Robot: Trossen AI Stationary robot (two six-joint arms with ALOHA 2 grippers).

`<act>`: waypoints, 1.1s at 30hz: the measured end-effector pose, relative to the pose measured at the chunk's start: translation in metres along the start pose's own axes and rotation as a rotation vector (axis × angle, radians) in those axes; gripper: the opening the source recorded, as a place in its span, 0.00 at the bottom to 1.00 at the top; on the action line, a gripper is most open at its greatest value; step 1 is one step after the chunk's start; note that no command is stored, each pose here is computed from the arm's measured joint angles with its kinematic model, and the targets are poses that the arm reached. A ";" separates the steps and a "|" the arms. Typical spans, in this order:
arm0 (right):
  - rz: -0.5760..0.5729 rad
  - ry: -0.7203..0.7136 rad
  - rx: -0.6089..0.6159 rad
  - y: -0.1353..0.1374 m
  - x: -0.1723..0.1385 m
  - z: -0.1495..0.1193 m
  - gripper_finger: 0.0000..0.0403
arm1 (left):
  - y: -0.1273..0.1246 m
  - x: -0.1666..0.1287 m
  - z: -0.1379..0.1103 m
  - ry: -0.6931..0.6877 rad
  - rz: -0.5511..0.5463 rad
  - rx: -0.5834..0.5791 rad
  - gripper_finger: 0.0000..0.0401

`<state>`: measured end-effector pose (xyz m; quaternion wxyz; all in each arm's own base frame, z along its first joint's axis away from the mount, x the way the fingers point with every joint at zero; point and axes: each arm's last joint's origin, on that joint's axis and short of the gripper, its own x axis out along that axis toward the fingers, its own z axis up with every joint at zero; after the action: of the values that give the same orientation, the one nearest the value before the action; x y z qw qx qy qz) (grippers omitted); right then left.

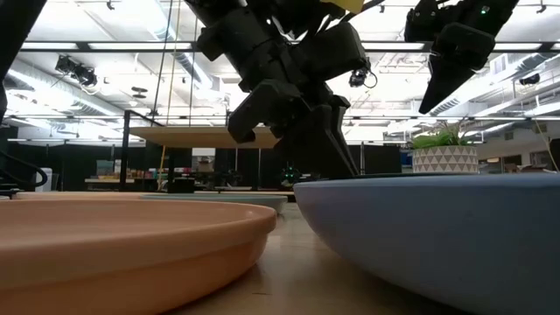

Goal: Place and stack plates onto a shelf
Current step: Put the dark green plate on the shelf

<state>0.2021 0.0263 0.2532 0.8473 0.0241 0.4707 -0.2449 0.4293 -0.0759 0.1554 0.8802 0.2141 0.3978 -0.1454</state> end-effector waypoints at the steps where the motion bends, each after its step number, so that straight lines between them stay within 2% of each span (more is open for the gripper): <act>1: 0.000 0.000 0.000 0.000 0.000 0.000 0.12 | 0.000 0.000 0.000 0.000 0.000 0.000 0.13; 10: 0.000 0.000 0.000 0.000 0.000 0.000 0.12 | -0.001 -0.001 -0.001 0.014 -0.007 0.011 0.03; 15: 0.001 -0.001 0.000 0.000 0.000 0.000 0.12 | -0.003 -0.002 0.001 0.016 -0.011 0.016 0.04; 27: 0.002 -0.002 0.000 0.000 0.000 0.000 0.12 | -0.001 -0.014 0.023 0.027 -0.025 0.025 0.04; 33: -0.002 -0.008 -0.016 -0.001 -0.002 0.000 0.12 | -0.003 -0.027 0.030 0.025 -0.010 0.049 0.04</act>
<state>0.2008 0.0259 0.2548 0.8491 0.0157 0.4693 -0.2421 0.4296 -0.0912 0.1933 0.8690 0.2353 0.4060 -0.1569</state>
